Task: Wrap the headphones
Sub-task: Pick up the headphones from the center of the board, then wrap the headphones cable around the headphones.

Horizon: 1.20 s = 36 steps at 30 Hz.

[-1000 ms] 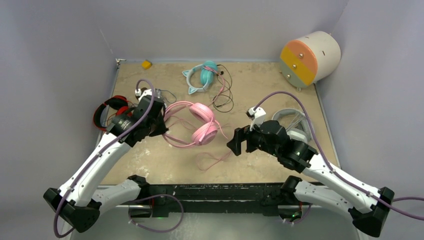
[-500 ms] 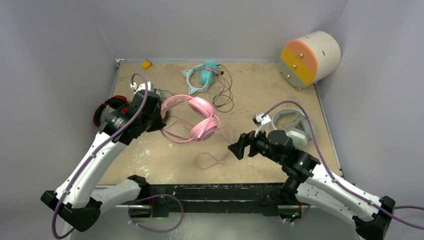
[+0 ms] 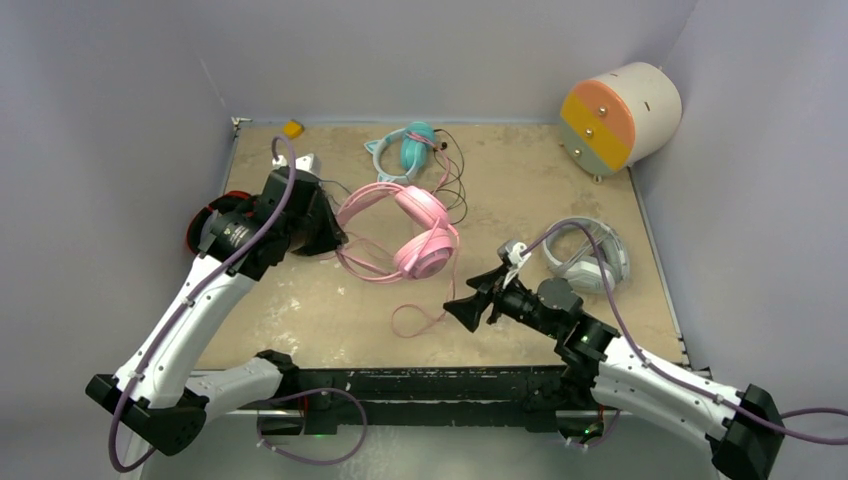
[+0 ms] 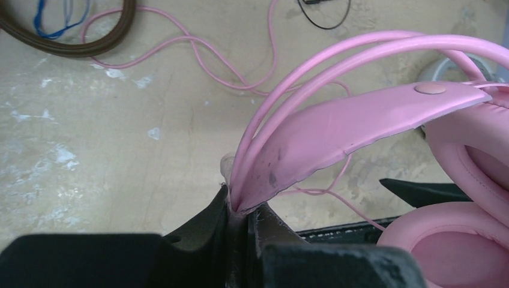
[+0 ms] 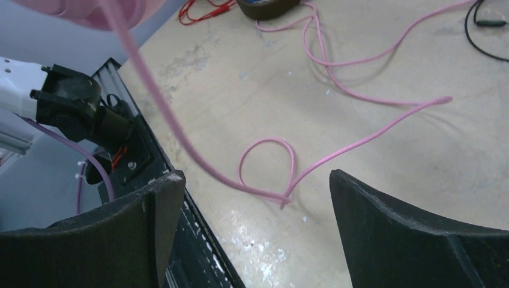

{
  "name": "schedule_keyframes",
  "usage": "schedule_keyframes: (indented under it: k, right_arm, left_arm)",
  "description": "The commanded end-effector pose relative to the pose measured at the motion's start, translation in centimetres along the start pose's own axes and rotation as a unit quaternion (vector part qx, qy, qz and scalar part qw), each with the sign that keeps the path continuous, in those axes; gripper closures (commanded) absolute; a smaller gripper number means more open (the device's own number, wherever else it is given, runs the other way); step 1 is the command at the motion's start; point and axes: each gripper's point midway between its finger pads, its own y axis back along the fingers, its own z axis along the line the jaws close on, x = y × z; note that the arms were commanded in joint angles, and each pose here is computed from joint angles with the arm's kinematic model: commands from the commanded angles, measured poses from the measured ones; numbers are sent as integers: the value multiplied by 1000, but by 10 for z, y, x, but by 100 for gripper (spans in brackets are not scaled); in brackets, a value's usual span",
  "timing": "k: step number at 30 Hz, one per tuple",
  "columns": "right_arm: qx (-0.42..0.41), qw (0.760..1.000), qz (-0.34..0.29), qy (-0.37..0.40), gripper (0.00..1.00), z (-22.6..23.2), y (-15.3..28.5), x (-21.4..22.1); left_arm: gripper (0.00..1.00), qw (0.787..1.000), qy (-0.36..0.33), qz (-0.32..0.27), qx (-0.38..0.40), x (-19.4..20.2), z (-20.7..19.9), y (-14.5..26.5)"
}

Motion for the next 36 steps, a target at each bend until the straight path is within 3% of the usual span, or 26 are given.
schedule_keyframes:
  k: [1, 15, 19, 26, 31, 36]
  right_arm:
    - [-50, 996, -69, 33, 9, 20, -11, -36]
    - [-195, 970, -98, 112, 14, 81, -21, -77]
    - [-225, 967, -73, 97, 16, 86, -31, -63]
    - [-242, 970, 0, 11, 20, 74, -55, -8]
    - [-211, 977, 10, -6, 19, 60, -50, 10]
    - [-170, 985, 8, 6, 19, 45, -34, 17]
  left_arm:
    - [100, 990, 25, -34, 134, -27, -54, 33]
    - [100, 973, 24, -43, 226, -55, -100, 76]
    - [100, 967, 26, -50, 247, -76, -120, 83]
    - [100, 953, 70, -129, 264, -154, -137, 116]
    - [100, 943, 99, -179, 261, -198, -127, 136]
    - [100, 942, 118, -194, 249, -212, -109, 136]
